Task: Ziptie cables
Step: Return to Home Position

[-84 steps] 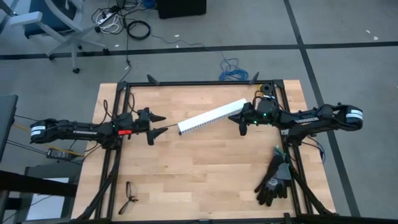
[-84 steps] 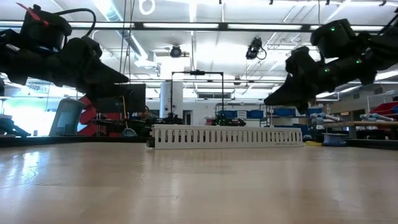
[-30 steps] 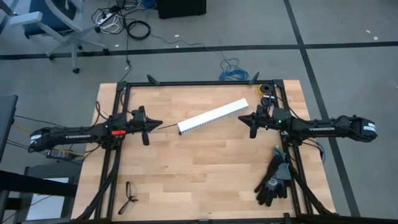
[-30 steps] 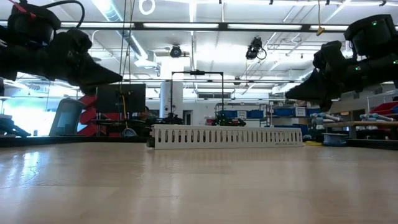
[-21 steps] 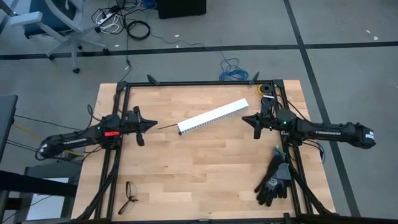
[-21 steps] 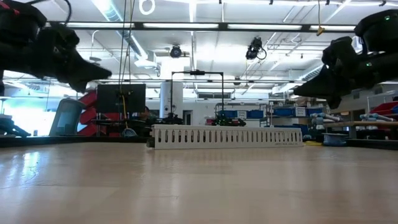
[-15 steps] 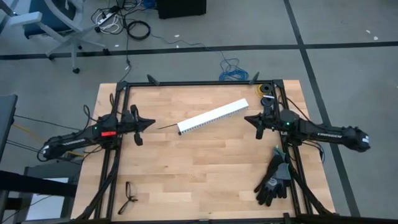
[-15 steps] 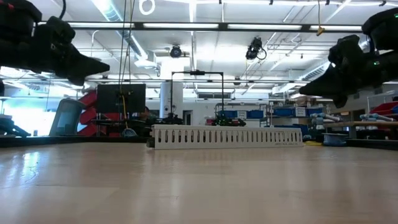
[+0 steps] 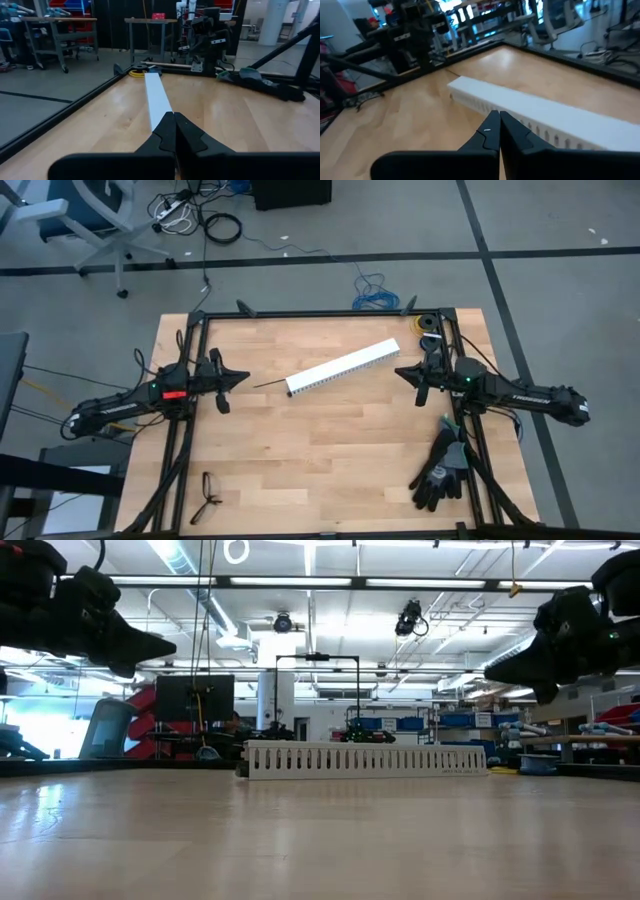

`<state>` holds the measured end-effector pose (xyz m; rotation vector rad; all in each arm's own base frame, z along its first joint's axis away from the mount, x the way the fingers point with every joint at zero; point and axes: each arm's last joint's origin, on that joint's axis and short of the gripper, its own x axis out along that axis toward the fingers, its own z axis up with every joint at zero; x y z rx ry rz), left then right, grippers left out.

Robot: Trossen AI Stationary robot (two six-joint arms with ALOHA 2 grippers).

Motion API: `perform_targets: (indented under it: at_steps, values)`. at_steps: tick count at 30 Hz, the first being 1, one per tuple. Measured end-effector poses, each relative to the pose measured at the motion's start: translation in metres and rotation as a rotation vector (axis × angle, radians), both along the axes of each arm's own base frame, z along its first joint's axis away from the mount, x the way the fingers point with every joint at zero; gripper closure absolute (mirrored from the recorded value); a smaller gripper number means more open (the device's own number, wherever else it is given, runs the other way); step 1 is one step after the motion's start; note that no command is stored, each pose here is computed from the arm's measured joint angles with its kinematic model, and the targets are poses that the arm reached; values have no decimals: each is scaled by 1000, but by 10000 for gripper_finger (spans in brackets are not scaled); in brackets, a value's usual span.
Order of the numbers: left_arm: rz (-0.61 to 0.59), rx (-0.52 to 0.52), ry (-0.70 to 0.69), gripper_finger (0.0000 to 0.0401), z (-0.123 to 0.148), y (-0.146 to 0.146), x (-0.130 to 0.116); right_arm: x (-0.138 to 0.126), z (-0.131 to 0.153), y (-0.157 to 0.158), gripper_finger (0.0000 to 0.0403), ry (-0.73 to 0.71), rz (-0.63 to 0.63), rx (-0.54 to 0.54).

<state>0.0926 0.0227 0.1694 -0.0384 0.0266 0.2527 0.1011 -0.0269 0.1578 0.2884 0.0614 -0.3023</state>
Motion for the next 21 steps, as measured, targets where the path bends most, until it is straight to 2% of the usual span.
perform_targets:
  at_steps: [9,21]
  values:
    - [-37,-4,-5,400,0,-1,0,0,-1,1,403,8,45,14]
    - [-10,-47,-12,390,0,0,0,0,-1,1,403,9,44,14]
